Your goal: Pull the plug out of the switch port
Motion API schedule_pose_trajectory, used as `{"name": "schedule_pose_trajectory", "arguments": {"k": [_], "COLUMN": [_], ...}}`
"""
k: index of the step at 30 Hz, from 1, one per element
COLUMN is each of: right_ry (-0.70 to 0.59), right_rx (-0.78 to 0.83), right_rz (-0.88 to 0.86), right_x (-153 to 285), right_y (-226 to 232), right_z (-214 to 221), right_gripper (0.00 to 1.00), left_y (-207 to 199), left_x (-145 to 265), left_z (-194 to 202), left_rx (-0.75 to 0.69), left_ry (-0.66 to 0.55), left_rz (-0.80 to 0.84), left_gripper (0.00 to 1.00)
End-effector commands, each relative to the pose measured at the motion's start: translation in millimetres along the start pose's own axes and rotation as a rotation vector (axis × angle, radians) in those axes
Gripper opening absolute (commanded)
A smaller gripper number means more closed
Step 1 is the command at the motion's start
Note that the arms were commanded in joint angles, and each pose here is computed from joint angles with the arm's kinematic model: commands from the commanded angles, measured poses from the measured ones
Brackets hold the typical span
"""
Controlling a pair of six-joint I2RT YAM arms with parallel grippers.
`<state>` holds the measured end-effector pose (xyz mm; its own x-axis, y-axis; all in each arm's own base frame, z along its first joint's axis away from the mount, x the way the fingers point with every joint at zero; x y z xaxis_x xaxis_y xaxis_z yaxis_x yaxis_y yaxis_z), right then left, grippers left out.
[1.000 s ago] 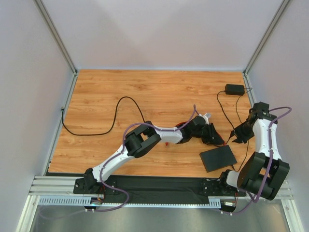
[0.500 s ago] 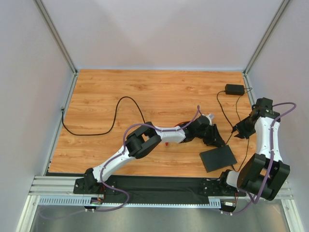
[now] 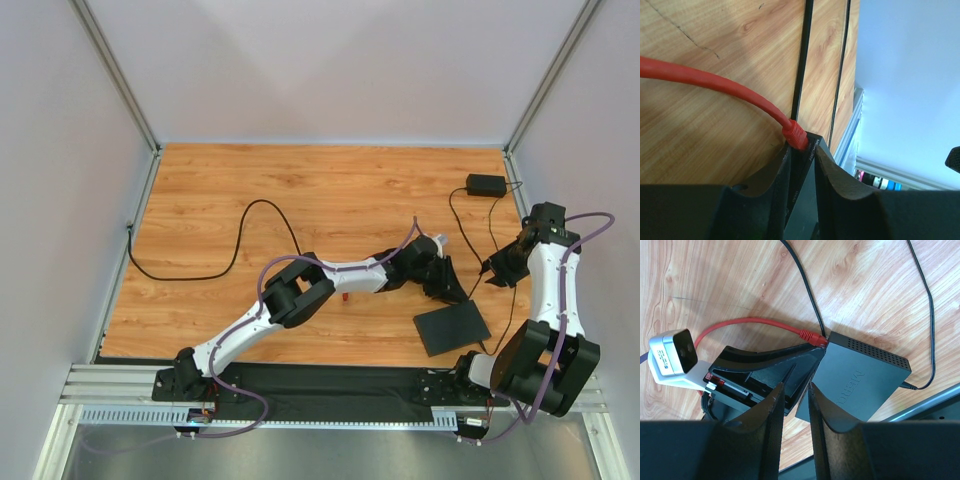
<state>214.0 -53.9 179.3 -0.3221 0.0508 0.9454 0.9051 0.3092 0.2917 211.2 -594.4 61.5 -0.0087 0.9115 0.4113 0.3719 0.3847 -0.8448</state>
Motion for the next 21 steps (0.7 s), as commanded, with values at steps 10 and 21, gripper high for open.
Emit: {"name": "schedule_pose_trajectory", "arguments": {"k": [10,21], "right_ry": [-0.011,-0.037], "right_rx": [-0.027,-0.13], "right_rz": [-0.024,0.079], "right_x": [0.2,-36.7], "right_y": [5.1,-24.8], "right_z": [-3.1,-14.3], "right_gripper": [0.28,0.28], "left_y": [6.7,6.3], "left_x": [-0.7,9.8], "left_z": [-5.5,-9.9], "left_rx": [-0.02,-0.113], "left_ry": [0.015,0.027], "left_rz": [0.037,0.02], "left_gripper": [0.21,0.36]}}
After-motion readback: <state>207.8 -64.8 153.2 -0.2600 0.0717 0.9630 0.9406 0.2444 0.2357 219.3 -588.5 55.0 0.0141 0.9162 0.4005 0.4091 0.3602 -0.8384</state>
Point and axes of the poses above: each gripper's point midway between its finger pads, its own x axis back along the fingers, its own y axis along the line the jaws close on, z = x × y, the point moved 6 cm from there along x, back along the fingers, and after that the axes turned 13 degrees about -x, right-handed, at the moved point
